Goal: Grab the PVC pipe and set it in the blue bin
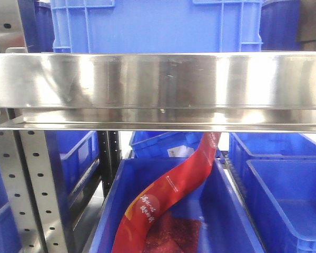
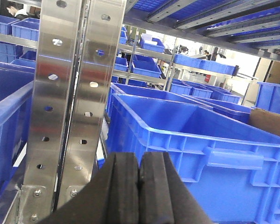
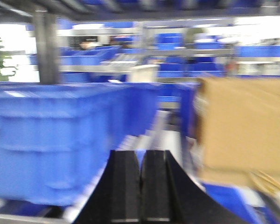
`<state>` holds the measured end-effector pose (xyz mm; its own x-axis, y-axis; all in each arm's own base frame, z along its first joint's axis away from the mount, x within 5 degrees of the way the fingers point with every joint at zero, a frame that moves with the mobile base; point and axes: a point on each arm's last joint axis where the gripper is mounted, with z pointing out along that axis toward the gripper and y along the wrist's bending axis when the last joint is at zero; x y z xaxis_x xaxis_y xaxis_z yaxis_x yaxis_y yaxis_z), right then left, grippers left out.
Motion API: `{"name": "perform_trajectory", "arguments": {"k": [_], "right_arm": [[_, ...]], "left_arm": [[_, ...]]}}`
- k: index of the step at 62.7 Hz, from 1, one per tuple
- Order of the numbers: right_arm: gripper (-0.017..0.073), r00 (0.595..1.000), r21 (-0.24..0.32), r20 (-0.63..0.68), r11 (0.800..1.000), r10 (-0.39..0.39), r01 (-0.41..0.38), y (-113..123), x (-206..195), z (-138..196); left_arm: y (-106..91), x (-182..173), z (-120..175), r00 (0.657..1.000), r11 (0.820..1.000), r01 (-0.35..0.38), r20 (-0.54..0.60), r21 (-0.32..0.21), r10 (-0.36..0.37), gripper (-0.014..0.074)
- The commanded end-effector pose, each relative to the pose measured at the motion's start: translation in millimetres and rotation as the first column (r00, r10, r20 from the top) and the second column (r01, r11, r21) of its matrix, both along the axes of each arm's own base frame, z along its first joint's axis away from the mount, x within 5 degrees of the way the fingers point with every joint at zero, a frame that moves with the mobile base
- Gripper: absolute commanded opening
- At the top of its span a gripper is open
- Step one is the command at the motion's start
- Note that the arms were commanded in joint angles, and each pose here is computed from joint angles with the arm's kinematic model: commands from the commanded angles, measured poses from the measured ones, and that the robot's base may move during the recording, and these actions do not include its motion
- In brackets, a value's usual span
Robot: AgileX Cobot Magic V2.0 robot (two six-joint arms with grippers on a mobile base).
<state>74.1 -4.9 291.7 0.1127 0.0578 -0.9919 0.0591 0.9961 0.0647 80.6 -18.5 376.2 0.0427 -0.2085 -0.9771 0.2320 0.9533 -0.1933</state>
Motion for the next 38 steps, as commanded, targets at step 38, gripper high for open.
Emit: {"name": "perform_trajectory", "arguments": {"k": [38], "right_arm": [[-0.0167, 0.997, -0.051, -0.044, 0.997, -0.068, 0.065, -2, -18, -80]], "left_arm": [[0.8, -2, 2, 1.0, 1.0, -0.005, 0.023, -0.012, 0.005, -0.0111]]}}
